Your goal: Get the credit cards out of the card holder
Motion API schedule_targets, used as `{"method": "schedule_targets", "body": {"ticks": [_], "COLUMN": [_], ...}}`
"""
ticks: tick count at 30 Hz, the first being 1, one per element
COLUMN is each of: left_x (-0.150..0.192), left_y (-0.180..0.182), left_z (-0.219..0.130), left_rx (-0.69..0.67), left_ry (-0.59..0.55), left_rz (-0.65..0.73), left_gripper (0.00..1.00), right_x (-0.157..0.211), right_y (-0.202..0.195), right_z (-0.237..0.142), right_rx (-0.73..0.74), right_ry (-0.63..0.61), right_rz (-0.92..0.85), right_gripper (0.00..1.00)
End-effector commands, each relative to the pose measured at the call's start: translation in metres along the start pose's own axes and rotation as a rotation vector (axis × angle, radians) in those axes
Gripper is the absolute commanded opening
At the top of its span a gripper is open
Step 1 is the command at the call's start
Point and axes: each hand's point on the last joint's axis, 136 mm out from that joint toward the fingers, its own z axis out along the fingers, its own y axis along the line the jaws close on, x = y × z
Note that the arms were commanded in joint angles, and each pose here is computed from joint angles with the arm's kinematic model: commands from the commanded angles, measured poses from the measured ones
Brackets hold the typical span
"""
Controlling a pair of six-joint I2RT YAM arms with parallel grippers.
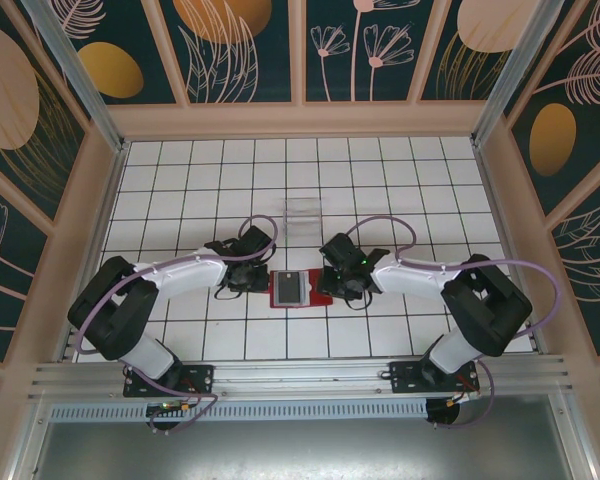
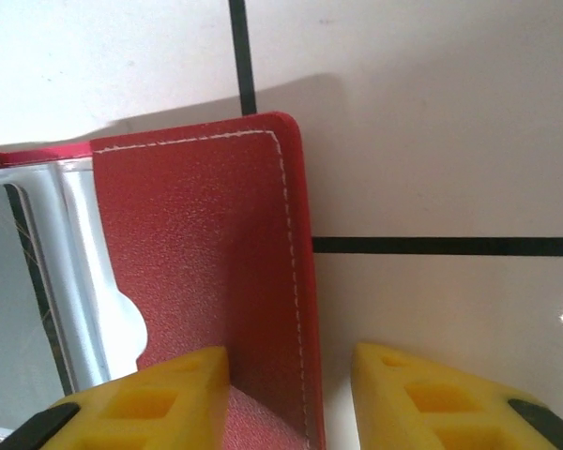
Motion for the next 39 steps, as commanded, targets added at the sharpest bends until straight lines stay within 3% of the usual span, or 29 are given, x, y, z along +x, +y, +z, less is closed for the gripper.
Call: {"method": "schedule_targets", "body": {"ticks": [1,6,14,19,23,29,35,39], "left_x": [-0.013,-0.022,-0.051,-0.052,-0.038,-0.028,-0.014,-0.007], "left_y": [0.002,0.004,-0.025,-0.054,-0.051,-0.056,-0.065,-0.059], "left_z": [-0.019,-0.05,-0.091,-0.077,-0.057,-0.044,-0.029,-0.022], "left_rx": [-0.025,-0.024,0.076,0.225,0.223,0.275,0.361,0.346], "left_ry": [-0.054,-0.109,-0.173,-0.151,-0.091,-0.066,-0.018,-0.003], "left_rz": [-0.01,-0.062,-0.06,-0.038,-0.047,-0.074,-0.12,-0.127], "left_gripper": [0.3,0.35,0.36,0.35,0.29,0.19,0.18,0.18], "right_x": [-0.002,-0.006,-0.018,-0.035,-0.052,-0.049,-0.037,-0.022], "right_y": [-0.013,-0.02,-0.004,0.018,0.046,0.09,0.091,0.081], "right_z": [-0.013,-0.031,-0.053,-0.061,-0.077,-0.064,-0.035,-0.017], "right_rx": [0.052,0.119,0.048,-0.006,-0.076,-0.295,-0.333,-0.329], "right_ry": [-0.028,-0.021,-0.054,-0.096,-0.144,-0.067,0.006,0.061], "right_rz": [0.024,0.06,0.056,0.025,0.005,-0.025,-0.022,-0.012], "right_gripper": [0.4,0.4,0.4,0.4,0.38,0.35,0.32,0.31]}}
